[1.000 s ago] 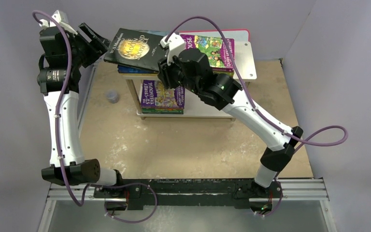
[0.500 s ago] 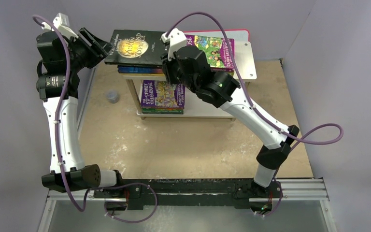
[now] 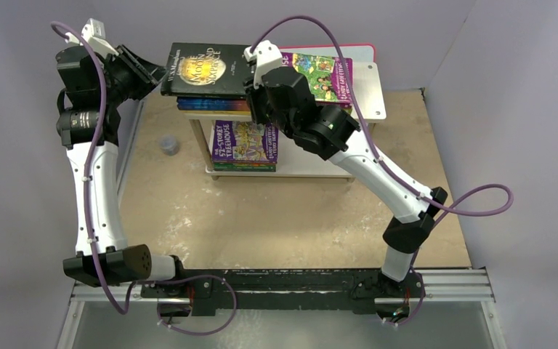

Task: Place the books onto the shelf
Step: Place the book on the shelf.

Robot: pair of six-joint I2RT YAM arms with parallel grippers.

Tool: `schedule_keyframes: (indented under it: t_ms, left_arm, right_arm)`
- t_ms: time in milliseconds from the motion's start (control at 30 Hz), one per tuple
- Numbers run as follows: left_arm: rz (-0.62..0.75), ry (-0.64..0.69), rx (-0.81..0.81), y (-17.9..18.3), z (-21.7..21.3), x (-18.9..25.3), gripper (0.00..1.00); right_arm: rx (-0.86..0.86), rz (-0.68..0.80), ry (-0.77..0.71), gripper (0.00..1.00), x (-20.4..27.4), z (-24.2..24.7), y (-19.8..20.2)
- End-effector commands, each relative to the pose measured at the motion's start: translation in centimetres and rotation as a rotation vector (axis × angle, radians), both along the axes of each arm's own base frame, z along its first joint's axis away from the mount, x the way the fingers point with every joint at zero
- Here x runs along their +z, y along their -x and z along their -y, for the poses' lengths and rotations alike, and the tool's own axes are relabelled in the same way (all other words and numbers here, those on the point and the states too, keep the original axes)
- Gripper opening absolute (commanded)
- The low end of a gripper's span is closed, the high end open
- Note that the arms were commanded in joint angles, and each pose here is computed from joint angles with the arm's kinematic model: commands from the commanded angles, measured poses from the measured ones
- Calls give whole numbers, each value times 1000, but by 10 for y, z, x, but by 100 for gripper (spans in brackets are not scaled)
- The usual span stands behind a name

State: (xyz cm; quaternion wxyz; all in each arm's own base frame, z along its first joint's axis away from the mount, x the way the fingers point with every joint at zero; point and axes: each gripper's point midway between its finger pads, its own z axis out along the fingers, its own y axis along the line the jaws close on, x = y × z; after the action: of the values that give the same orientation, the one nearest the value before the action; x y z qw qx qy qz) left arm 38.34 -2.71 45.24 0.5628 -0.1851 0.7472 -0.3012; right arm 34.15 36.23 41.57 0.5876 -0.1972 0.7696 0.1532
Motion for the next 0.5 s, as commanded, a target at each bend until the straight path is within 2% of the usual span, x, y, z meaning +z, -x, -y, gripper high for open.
schedule_keyframes:
  t_ms: [0, 100, 167, 467]
  left_arm:
    - [104, 25, -55, -4, 8, 29, 22]
    - [112, 30, -57, -7, 9, 30, 22]
    - [111, 35, -59, -11, 8, 29, 21]
    - [113, 55, -62, -24, 7, 29, 18]
  right_arm:
    - [-13, 74, -110, 37, 45, 12, 4]
    - [11, 77, -129, 47, 50, 14, 11]
    - [21, 78, -139, 49, 52, 15, 13]
    - [-39, 96, -130, 48, 56, 26, 1]
